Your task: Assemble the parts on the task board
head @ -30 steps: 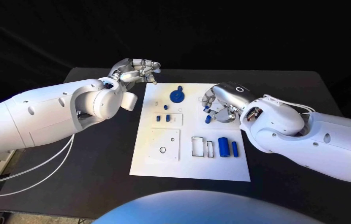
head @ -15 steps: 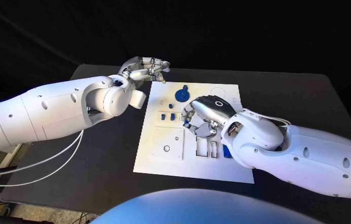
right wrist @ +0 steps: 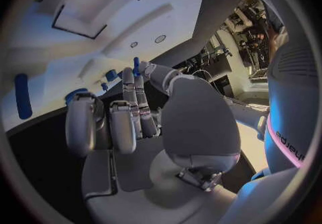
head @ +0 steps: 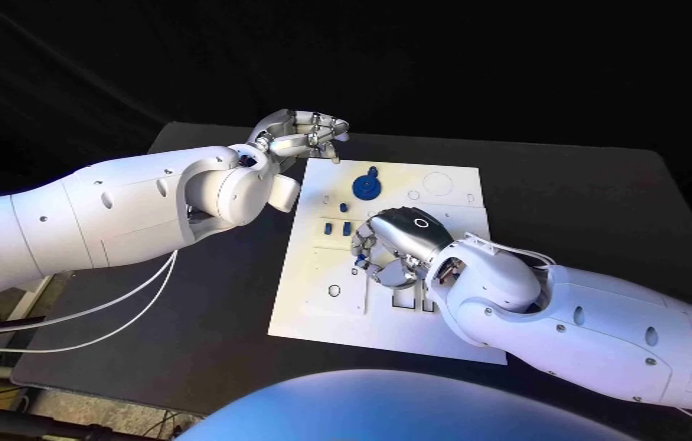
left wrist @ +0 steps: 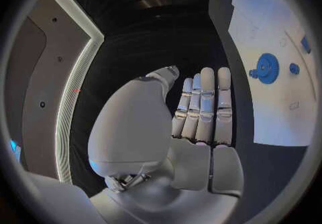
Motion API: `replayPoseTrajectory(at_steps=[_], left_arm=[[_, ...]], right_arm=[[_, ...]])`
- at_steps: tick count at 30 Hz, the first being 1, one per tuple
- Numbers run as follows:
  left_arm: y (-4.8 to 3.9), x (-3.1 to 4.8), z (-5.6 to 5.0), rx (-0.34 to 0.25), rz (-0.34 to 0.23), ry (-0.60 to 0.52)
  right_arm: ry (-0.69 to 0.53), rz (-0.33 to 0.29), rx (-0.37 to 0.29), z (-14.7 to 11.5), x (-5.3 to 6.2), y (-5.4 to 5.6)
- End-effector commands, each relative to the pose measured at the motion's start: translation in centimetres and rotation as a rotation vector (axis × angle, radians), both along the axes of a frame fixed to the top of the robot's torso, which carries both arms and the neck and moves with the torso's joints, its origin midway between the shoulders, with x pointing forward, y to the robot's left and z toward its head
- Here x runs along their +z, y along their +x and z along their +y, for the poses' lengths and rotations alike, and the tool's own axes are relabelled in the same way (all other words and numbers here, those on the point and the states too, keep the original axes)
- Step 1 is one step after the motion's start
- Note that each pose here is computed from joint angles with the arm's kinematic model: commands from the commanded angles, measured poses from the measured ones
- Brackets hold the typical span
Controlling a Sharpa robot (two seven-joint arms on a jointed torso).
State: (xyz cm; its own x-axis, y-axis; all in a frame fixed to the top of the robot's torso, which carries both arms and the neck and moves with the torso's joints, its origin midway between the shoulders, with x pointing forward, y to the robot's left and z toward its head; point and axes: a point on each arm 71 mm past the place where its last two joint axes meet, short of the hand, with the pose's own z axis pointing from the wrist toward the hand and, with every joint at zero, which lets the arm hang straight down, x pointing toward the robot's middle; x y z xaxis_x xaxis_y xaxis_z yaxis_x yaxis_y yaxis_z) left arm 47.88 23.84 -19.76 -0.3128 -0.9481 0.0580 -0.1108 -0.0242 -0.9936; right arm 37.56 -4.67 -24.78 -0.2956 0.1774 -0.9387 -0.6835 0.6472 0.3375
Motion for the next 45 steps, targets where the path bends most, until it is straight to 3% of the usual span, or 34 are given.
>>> replayPoseTrajectory(at_steps=[1, 18, 45], left_arm=[[-0.01, 0.17, -0.3, -0.023, -0.015, -0.002], [-0.01, 0.18, -0.4, -0.026, -0.016, -0.002], [-0.01, 0.14, -0.3, -0.025, -0.011, 0.0]], right_arm=[[-0.004, -0.001, 0.019, 0.2, -0.3, -0.2], [-0.027, 0.012, 0.017, 0.5, -1.6, -0.1], [-0.077, 0.034, 0.037, 1.0, -2.5, -0.3]])
